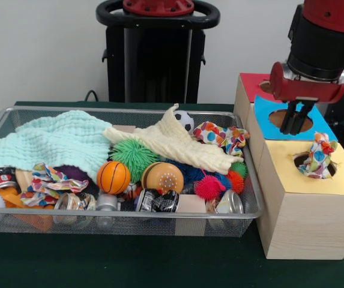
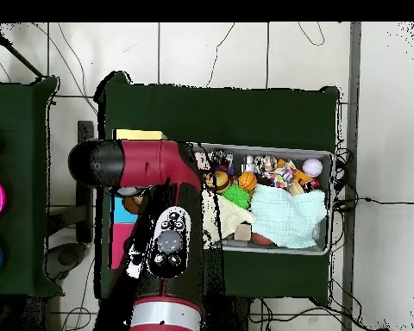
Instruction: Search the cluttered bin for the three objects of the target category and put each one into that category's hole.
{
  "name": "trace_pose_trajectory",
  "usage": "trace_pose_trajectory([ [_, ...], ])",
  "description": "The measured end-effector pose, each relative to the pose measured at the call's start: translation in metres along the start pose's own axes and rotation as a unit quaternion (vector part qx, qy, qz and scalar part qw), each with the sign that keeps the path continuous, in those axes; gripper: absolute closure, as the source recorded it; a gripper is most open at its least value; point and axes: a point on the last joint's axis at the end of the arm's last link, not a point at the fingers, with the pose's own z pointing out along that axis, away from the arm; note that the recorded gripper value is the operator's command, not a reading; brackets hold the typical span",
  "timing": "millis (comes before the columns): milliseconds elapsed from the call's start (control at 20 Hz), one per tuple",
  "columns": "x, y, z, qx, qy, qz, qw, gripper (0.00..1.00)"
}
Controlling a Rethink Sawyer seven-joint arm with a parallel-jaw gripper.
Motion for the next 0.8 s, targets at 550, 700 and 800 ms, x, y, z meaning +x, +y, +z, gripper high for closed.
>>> trace_pose_trajectory([
  [550,-0.006,0.016,0.018,-0.001,0.004,-0.008,1.0000,1.00],
  [700,-0.012,0.021,0.013,-0.005,-0.004,-0.007,1.0000,1.00],
  [800,-0.015,0.022,0.011,-0.007,-0.007,-0.006,0.9999,1.00],
])
